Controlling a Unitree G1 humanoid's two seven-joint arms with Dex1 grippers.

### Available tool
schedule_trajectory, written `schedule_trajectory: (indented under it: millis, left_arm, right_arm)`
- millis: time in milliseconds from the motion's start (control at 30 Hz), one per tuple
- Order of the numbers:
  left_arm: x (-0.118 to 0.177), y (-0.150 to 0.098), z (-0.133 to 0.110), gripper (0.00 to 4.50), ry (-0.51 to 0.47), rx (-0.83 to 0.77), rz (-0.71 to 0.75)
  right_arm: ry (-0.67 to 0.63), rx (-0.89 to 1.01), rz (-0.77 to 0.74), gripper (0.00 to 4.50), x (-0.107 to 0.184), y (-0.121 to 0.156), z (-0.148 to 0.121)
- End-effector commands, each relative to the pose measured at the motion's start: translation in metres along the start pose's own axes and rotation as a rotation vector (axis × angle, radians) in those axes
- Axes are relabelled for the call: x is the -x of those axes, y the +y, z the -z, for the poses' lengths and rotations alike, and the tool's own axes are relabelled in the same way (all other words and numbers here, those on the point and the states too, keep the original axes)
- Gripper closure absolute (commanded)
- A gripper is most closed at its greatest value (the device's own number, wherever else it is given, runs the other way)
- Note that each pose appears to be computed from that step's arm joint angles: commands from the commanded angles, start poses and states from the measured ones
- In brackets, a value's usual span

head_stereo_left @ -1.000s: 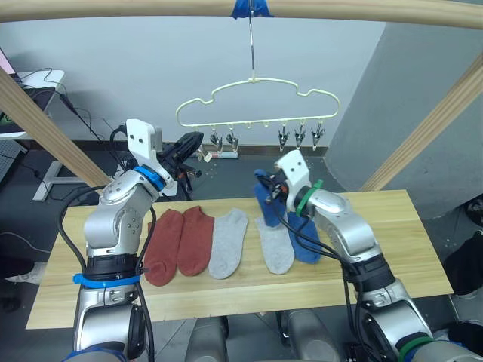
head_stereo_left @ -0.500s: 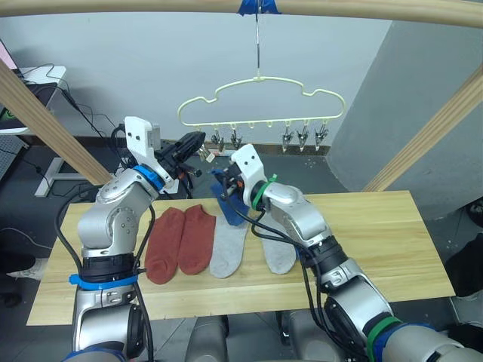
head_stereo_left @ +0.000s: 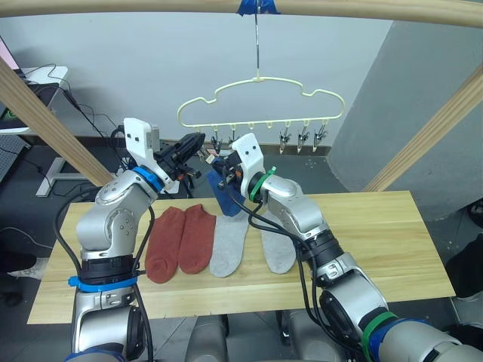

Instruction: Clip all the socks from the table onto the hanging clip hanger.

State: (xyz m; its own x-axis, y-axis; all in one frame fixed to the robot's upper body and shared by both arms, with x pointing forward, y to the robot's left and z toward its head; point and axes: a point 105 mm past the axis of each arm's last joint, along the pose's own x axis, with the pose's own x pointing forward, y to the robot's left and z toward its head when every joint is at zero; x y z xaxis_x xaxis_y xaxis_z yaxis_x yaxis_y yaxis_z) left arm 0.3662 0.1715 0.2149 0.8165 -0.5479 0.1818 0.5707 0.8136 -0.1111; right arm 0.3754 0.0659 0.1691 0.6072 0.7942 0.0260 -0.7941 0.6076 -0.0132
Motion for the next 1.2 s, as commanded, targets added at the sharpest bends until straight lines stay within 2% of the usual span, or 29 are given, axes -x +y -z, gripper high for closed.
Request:
schedule_trajectory:
  millis: [33, 100, 333, 667, 800, 933, 1033, 1200]
  left_arm:
    - [-0.001, -0.011, -0.013, 4.50, -0.051, -0.015, 0.030]
    - [-0.001, -0.010, -0.013, 4.50, -0.057, 0.014, 0.024]
    - [0.001, -0.016, -0.009, 2.47, -0.034, 0.059, 0.054]
    - [0.014, -0.014, -0.008, 2.47, -0.014, 0.061, 0.040]
    - [0.018, -0.011, -0.009, 2.43, -0.008, 0.039, 0.022]
    - [0.021, -0.010, -0.009, 2.43, 0.000, 0.009, 0.011]
    - [0.025, -0.007, -0.008, 2.43, 0.007, -0.045, -0.013]
    - [0.028, -0.004, -0.002, 2.43, 0.007, -0.165, -0.056]
  right_arm:
    - [-0.127, -0.028, -0.070, 4.49, -0.011, 0.024, -0.036]
    - [-0.131, -0.035, -0.081, 4.49, -0.011, 0.026, -0.038]
    - [-0.144, -0.048, -0.101, 4.50, -0.014, 0.034, -0.041]
    - [-0.133, -0.051, -0.120, 4.50, -0.016, 0.040, -0.036]
    - [-0.127, -0.040, -0.122, 3.42, -0.016, 0.041, -0.032]
    - [-0.091, -0.012, -0.136, 2.04, -0.016, 0.043, -0.025]
    - [-0.024, 0.096, -0.161, 0.98, -0.012, 0.045, -0.013]
    - [0.033, 0.220, -0.181, 0.98, 0.007, 0.039, -0.002]
